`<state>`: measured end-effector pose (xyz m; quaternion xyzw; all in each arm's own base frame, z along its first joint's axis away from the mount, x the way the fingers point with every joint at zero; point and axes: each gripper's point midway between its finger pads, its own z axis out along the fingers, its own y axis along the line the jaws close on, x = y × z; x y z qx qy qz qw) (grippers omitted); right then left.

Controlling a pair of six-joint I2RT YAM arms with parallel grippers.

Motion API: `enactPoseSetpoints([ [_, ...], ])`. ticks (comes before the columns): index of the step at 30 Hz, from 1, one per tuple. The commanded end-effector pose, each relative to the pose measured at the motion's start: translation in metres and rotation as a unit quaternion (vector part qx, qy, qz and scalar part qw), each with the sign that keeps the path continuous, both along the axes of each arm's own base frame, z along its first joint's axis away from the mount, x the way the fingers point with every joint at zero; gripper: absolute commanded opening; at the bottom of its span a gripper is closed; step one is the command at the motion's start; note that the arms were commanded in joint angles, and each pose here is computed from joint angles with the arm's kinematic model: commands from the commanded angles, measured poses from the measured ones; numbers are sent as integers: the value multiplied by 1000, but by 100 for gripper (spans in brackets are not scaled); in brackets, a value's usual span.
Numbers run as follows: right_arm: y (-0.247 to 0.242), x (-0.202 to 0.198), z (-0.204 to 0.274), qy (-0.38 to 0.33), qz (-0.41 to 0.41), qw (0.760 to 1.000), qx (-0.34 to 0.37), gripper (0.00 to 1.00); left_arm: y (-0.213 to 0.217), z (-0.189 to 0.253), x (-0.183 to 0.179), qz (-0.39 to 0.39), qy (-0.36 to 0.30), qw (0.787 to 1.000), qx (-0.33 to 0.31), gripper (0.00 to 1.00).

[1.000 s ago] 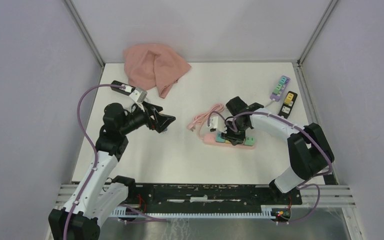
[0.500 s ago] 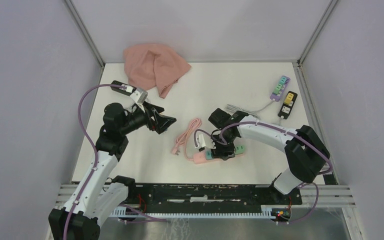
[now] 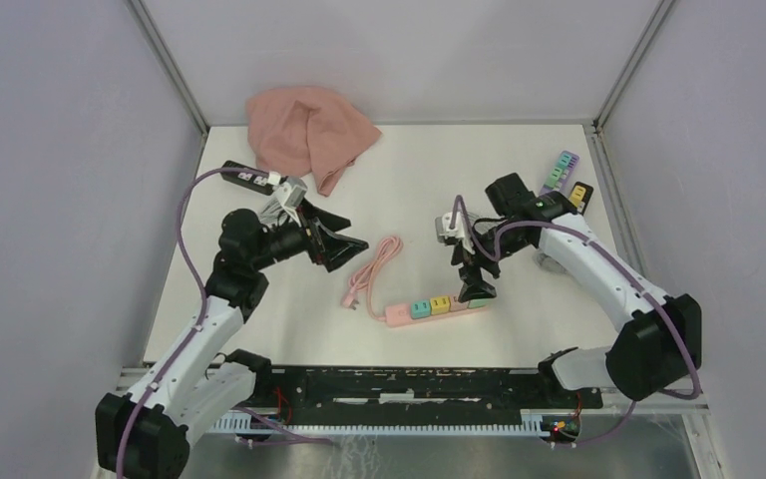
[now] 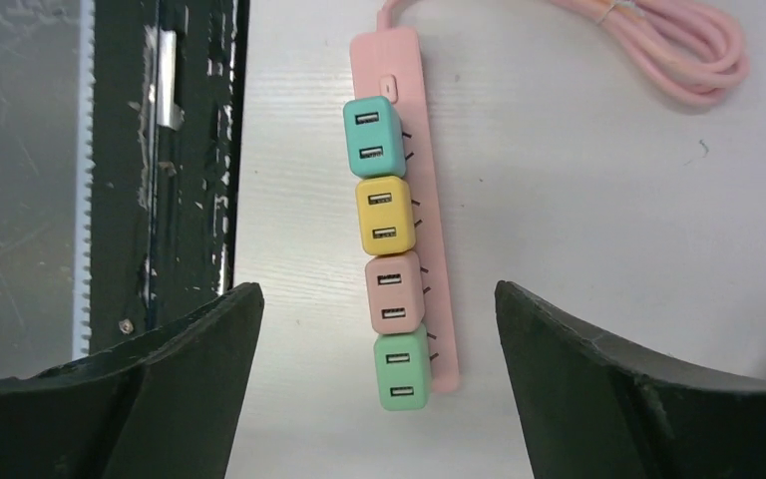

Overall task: Pull the plug off the socket
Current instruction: Move the socket to the center of the board, then remove the plug from the socket.

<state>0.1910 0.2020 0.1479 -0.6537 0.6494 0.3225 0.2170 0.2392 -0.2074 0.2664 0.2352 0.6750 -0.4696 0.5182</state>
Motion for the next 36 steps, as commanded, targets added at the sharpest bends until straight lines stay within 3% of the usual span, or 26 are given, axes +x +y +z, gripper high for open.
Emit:
enactPoseSetpoints([
  [1,4,-17,56,5,14,992,129,96,-36,39,-24,-40,-40,997,-54,98],
  [8,-3,-13,67,21,-6,984,179,100,-79,33,-64,-44,-98,991,-78,99],
  [15,-18,-28,51,-35,58,982,176,99,-109,-21,-79,-51,-158,986,-6,99],
  [19,-28,-35,22,-87,105,978,157,100,-110,-38,-76,-48,-166,985,0,99],
  [26,-39,-23,5,-82,90,987,105,100,-120,-71,-69,-51,-133,989,27,99],
  [31,-49,-18,-11,-91,87,990,67,100,-132,-93,-83,-114,-155,980,49,99],
  [36,-56,-10,-29,-96,77,992,36,100,-139,-119,-81,-130,-188,968,99,97],
])
